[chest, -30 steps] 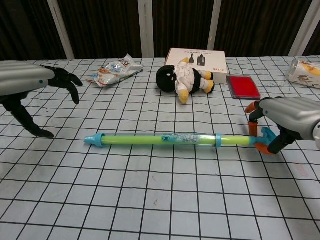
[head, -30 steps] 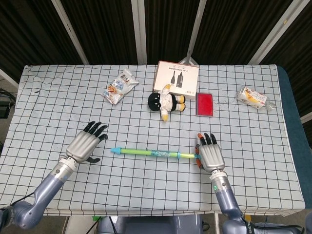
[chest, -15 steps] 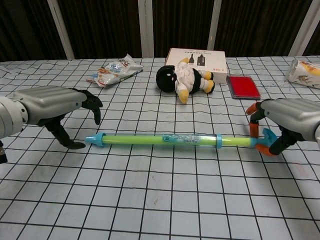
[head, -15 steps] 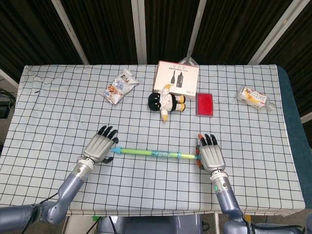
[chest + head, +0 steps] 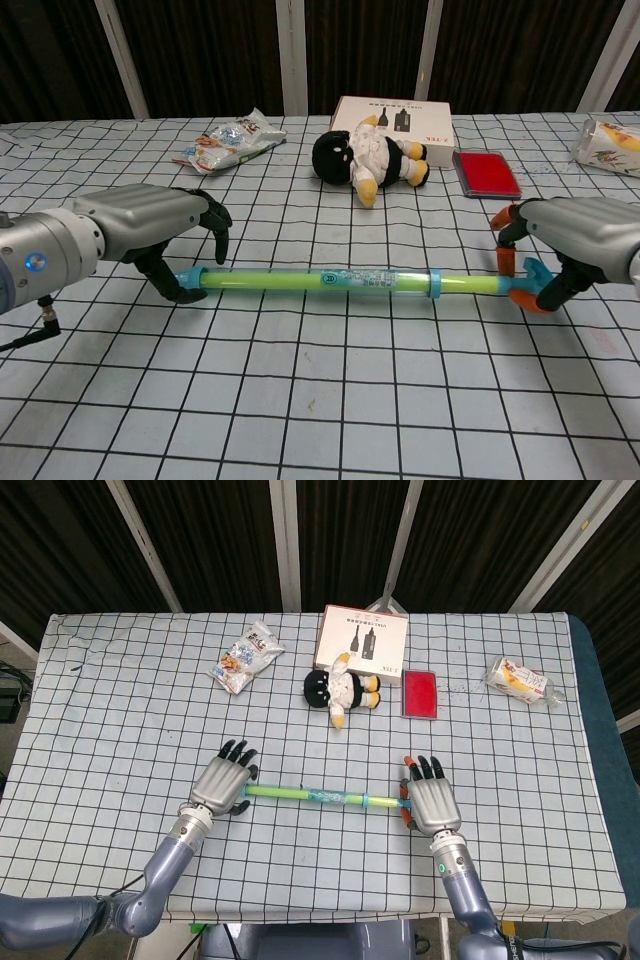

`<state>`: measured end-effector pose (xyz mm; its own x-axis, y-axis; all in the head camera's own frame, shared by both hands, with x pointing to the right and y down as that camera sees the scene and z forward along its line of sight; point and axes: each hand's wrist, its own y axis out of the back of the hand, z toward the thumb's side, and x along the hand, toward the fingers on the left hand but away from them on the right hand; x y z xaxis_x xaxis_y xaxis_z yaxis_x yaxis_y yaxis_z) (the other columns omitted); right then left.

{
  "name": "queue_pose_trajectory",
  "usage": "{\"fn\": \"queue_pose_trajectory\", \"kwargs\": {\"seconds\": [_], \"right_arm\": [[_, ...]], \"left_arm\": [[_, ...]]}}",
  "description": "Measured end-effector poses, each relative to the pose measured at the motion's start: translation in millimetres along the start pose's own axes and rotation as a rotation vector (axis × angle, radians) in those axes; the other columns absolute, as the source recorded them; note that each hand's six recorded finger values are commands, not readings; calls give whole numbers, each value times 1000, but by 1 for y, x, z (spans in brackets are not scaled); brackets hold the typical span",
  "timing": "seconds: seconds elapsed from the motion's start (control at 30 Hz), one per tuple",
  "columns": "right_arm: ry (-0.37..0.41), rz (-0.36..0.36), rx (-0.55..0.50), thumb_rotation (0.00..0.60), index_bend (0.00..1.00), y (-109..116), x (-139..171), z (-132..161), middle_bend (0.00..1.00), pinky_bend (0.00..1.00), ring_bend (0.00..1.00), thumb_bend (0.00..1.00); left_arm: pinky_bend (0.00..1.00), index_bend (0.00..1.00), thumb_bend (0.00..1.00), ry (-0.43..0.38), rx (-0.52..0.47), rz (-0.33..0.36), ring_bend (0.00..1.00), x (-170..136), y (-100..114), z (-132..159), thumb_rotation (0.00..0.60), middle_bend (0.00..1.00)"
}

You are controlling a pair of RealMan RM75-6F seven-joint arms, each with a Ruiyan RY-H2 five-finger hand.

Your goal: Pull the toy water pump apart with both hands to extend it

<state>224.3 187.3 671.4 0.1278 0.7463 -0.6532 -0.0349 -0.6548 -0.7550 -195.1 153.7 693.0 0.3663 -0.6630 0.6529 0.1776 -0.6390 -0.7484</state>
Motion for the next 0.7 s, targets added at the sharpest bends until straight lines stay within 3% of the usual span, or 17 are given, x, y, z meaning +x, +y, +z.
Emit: {"fn": "queue_pose_trajectory", "kwargs": {"seconds": [0.57,0.7], "right_arm": [[-5,7,-18,600,631,2,0,-3,151,0,0,505],[-7,5,-19,600,631,3,-1,-4,151,0,0,505]], "left_arm": [[0,441,441,17,3,5,0,6,-4,10,600,132],[0,494,482,29,8,3,0,7,-5,8,600,145]]}}
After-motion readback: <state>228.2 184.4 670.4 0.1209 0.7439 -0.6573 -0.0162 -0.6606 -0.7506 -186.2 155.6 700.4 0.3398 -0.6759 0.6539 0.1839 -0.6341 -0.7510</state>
